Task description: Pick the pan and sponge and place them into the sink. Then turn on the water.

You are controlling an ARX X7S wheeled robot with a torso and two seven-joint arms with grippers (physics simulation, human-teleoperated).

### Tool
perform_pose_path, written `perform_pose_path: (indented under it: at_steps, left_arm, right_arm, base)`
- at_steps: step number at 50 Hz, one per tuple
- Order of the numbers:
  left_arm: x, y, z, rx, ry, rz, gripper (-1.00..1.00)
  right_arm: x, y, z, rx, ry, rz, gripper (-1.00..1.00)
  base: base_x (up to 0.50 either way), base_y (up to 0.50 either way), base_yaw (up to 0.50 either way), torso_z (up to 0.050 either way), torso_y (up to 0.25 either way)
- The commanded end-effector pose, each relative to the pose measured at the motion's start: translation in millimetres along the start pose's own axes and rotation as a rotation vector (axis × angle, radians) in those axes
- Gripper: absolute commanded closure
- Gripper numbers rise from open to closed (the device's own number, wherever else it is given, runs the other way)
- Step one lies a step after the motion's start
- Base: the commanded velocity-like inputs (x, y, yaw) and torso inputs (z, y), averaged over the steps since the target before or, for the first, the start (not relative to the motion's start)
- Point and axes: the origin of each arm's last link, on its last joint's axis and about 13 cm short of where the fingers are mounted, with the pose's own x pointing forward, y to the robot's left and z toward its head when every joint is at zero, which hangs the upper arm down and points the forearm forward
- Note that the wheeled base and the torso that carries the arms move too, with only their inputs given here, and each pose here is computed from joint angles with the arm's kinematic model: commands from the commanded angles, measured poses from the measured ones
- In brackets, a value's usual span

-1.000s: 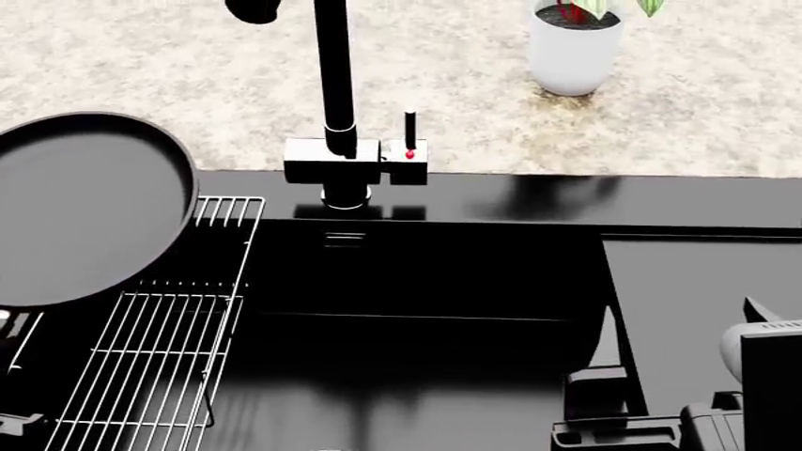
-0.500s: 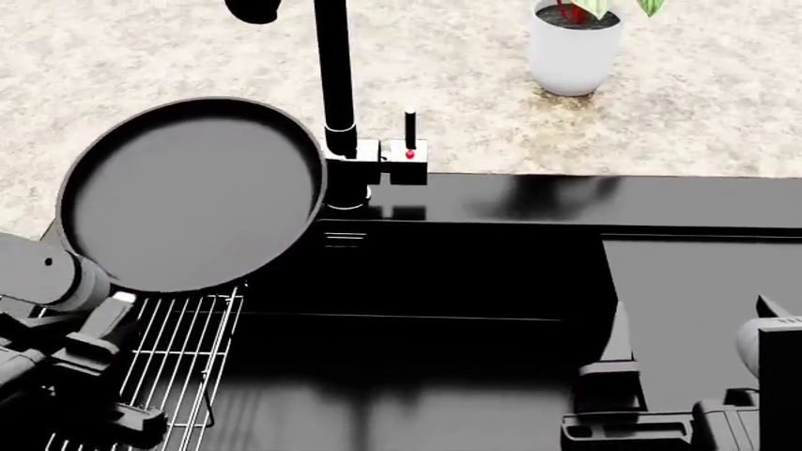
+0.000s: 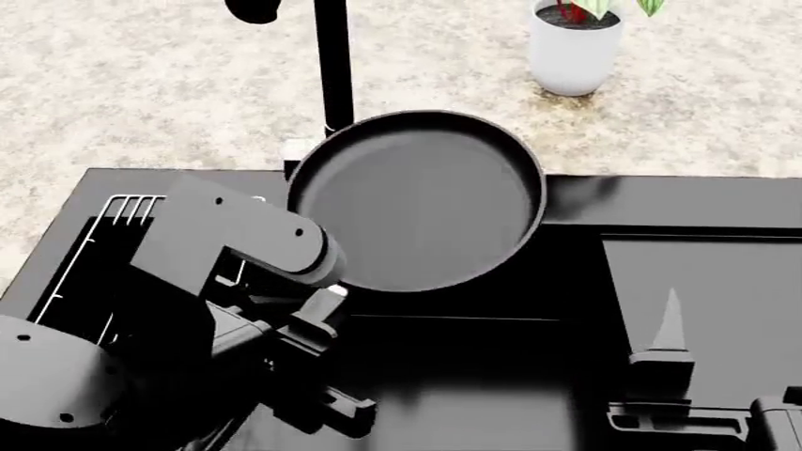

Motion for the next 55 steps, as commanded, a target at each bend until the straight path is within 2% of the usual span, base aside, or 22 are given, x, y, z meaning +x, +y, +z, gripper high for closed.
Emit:
perform_pose_path:
  at_steps: [1, 17, 31, 55]
  left_arm:
    - [17, -24.3, 4, -0.010, -0.016, -0.080, 1.00]
    - [21, -21.2, -24, -0.016, 0.049, -0.054, 1.00]
    - [33, -25.2, -39, -0.032, 0.076, -0.074, 1.00]
    - [56, -20.6, -71, -0.019, 0.144, -0.062, 1.00]
  right_arm:
    - [-3, -4.1, 2, 0.006, -0.014, -0.022, -1.00]
    - [-2, -1.7, -2, 0.005, -0.001, -0.012, -1.00]
    - [-3, -1.6, -2, 0.004, 0.001, -0.010, -1.00]
    - [-3, -2.6, -8, 0.009, 0.019, -0.012, -1.00]
  base:
    - [0.00, 0.00, 0.00, 0.000, 0.000]
    - [0.00, 0.00, 0.00, 0.001, 0.002]
    - [0.00, 0.00, 0.00, 0.001, 0.001]
    - [0.00, 0.00, 0.00, 0.000, 0.002]
